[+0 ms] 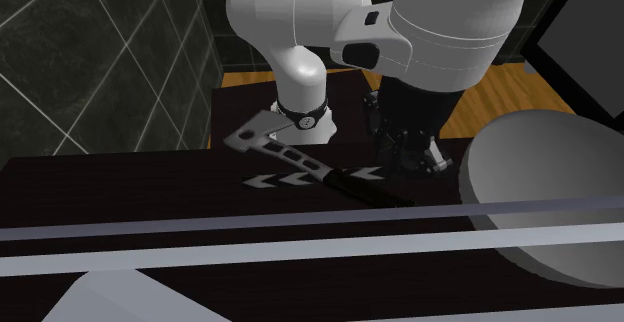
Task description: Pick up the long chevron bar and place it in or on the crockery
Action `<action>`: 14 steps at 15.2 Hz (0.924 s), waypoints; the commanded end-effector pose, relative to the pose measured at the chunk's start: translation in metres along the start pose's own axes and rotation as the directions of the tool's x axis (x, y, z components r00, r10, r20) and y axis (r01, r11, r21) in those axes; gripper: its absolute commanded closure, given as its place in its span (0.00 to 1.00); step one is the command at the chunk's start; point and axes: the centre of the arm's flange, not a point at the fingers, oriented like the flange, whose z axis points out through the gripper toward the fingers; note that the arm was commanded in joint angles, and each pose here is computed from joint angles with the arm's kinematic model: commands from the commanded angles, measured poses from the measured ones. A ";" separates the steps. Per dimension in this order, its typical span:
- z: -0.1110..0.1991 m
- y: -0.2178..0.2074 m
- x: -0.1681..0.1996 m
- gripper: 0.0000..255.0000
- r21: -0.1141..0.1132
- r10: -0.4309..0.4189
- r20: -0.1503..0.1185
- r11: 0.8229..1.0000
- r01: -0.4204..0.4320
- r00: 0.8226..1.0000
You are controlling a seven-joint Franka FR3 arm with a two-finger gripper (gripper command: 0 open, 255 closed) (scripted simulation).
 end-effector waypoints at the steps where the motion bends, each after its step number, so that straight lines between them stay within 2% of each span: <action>1: 0.000 0.000 0.000 1.00 0.000 0.000 0.000 1.000 0.000 1.000; 7: 0.000 0.000 0.000 1.00 0.000 0.000 0.000 1.000 0.000 1.000; 14: -0.037 0.000 0.000 1.00 0.000 0.000 0.000 1.000 0.000 1.000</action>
